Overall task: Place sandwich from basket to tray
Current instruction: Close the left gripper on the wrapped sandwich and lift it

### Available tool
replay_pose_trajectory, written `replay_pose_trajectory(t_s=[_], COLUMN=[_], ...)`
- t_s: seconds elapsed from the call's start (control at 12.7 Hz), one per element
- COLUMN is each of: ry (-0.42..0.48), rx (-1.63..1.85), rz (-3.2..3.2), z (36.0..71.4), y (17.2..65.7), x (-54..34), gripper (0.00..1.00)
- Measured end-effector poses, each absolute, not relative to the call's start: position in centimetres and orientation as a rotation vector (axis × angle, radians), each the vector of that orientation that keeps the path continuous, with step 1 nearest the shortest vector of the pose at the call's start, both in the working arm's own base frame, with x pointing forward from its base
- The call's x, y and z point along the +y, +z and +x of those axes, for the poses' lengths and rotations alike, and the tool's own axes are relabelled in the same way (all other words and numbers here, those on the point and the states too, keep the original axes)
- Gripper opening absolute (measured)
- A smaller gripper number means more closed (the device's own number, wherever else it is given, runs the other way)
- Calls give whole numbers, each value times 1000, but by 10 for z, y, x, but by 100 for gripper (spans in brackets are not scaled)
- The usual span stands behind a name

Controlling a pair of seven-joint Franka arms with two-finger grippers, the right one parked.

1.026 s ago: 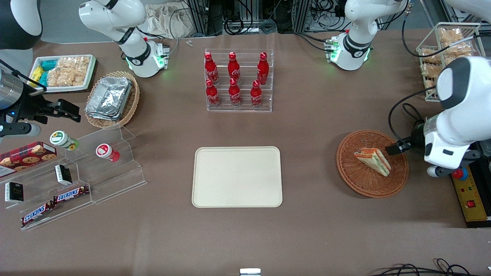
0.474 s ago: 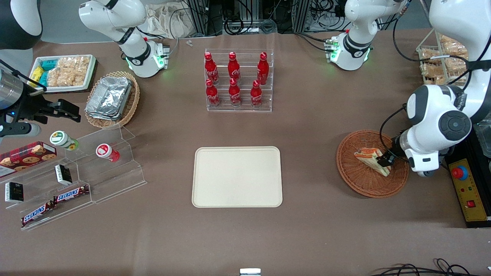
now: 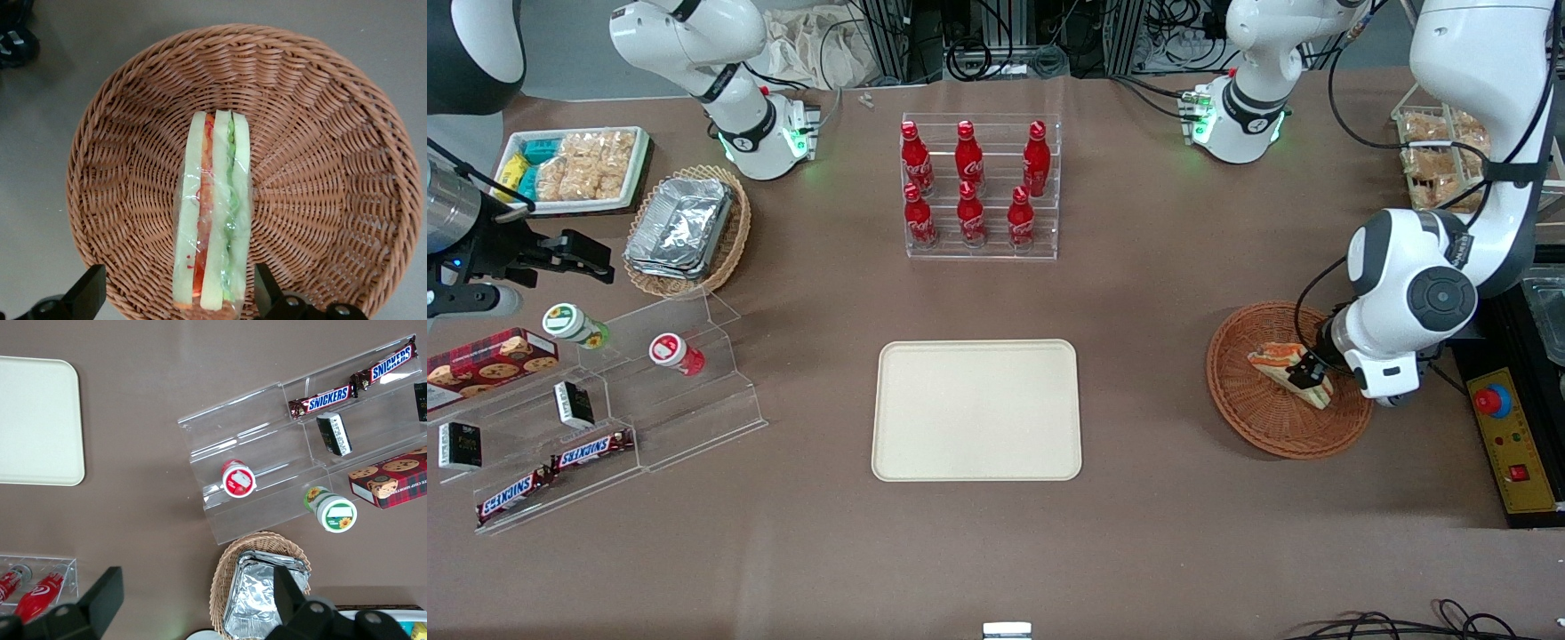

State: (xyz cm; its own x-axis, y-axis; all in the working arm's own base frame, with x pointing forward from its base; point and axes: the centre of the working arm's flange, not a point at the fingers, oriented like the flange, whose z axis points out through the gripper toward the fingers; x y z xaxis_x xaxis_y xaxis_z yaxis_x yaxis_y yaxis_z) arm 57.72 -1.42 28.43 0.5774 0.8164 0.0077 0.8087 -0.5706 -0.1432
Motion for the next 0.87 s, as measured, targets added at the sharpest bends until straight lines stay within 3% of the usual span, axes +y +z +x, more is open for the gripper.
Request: replay_pose_trajectory(t_s=[0.39, 0.55, 0.87], ry=[90, 97, 64], rx=[-1484, -1509, -1559], rz=[-2645, -2637, -2619], z=[581, 582, 588], y=[251, 241, 248], x=[-5, -6, -8], gripper=[100, 95, 46])
